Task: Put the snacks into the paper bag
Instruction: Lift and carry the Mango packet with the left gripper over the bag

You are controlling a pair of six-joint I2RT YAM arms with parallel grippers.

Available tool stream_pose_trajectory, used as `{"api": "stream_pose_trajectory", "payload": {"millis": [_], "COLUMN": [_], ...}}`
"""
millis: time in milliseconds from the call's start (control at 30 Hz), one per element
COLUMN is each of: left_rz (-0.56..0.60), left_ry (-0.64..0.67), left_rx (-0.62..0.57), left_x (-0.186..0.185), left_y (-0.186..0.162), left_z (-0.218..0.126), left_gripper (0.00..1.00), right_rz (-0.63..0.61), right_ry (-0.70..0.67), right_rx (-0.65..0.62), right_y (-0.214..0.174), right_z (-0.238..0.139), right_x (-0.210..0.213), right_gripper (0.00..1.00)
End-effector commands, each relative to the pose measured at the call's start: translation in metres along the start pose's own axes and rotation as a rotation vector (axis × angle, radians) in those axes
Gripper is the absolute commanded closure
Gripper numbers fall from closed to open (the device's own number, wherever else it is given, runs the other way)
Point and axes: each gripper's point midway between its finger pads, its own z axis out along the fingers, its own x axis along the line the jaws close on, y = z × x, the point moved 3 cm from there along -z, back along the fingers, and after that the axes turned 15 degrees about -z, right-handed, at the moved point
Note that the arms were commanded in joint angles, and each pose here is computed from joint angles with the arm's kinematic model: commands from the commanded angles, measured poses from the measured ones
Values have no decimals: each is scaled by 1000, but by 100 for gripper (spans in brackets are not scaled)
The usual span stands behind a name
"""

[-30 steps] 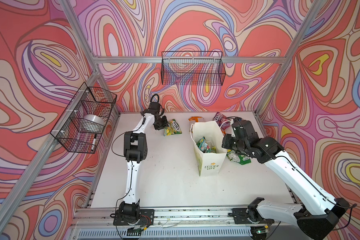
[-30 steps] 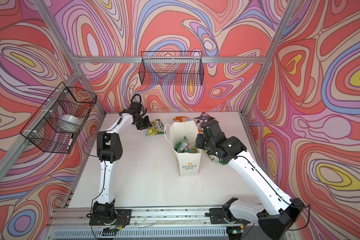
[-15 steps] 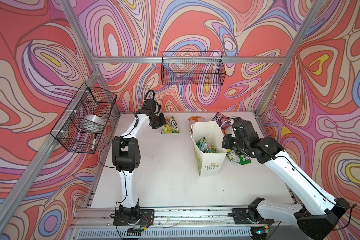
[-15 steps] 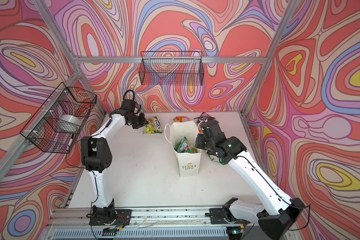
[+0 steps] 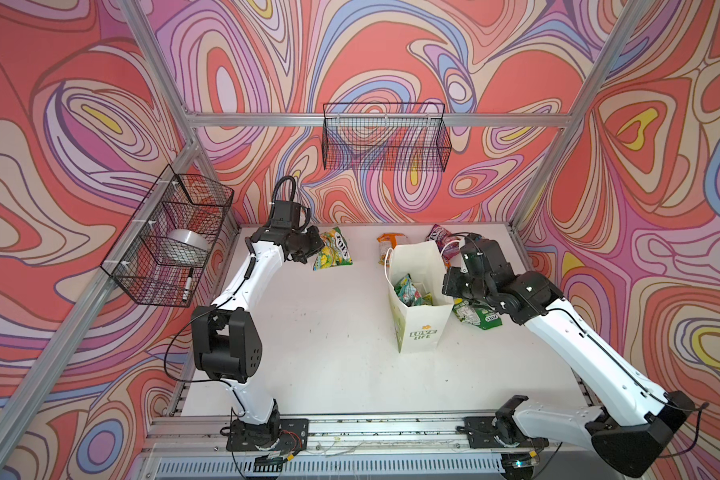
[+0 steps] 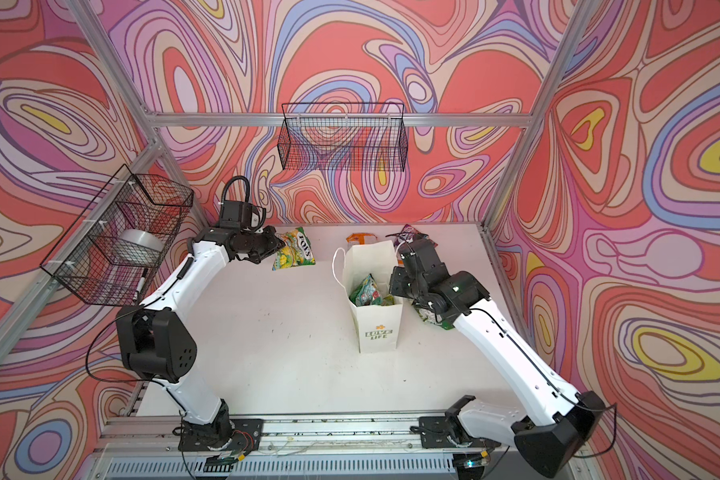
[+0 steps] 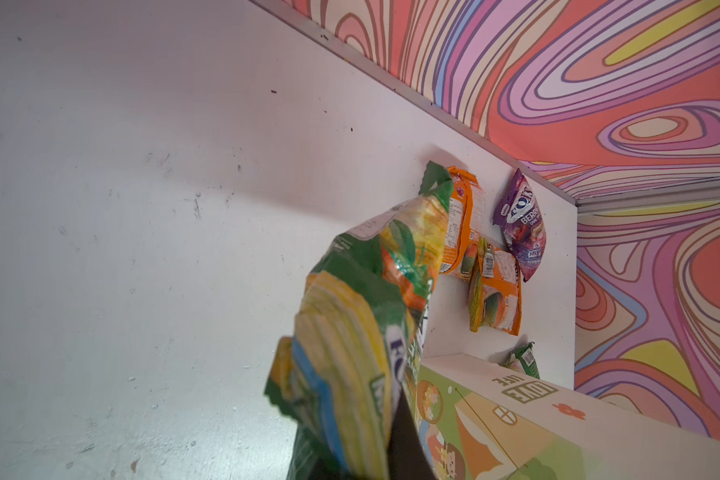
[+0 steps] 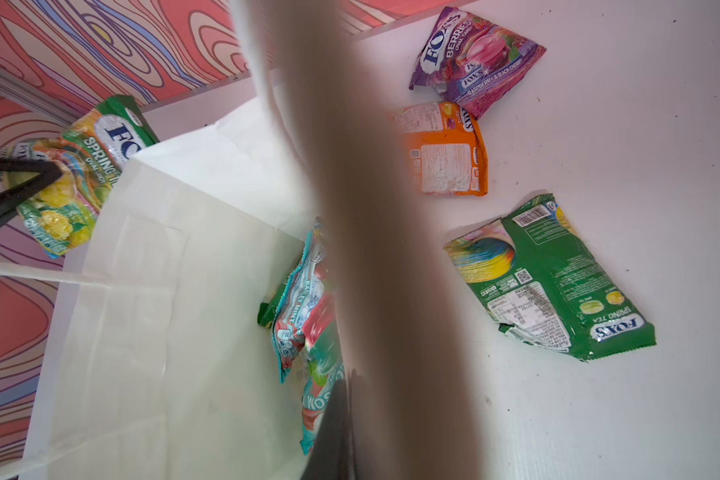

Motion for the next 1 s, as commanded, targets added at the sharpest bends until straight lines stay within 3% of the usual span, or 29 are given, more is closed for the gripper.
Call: {"api": "stream_pose_trajectory", "payload": {"millis": [0, 233, 400, 567, 800, 967], "left_rz": [51, 130, 291, 446, 671, 925], "left_ry": [-22, -162, -284, -407, -529, -481], "left_rx": [-76, -214, -311, -357, -328, -305], "left_x": [-10, -55, -104, -146, -193, -216], "left_y": [2, 3, -20, -51, -103, -146], "left_z": [-41, -137, -205, -248, -259, -238], "left_gripper": [92, 92, 92, 92, 92, 91], "right_rz": [-13, -18, -18, -18, -14, -10], "right_ry": [11, 10, 13, 14, 16, 15], "right_rx": [-48, -52, -56, -57, -57, -59], "right_y": [14, 16, 17, 18, 18, 17], "right_z": [-5, -5, -5, -5, -5, -7], "right_x": [5, 5, 6, 6, 6, 5], "right_gripper": [100, 100, 100, 100, 100, 100]}}
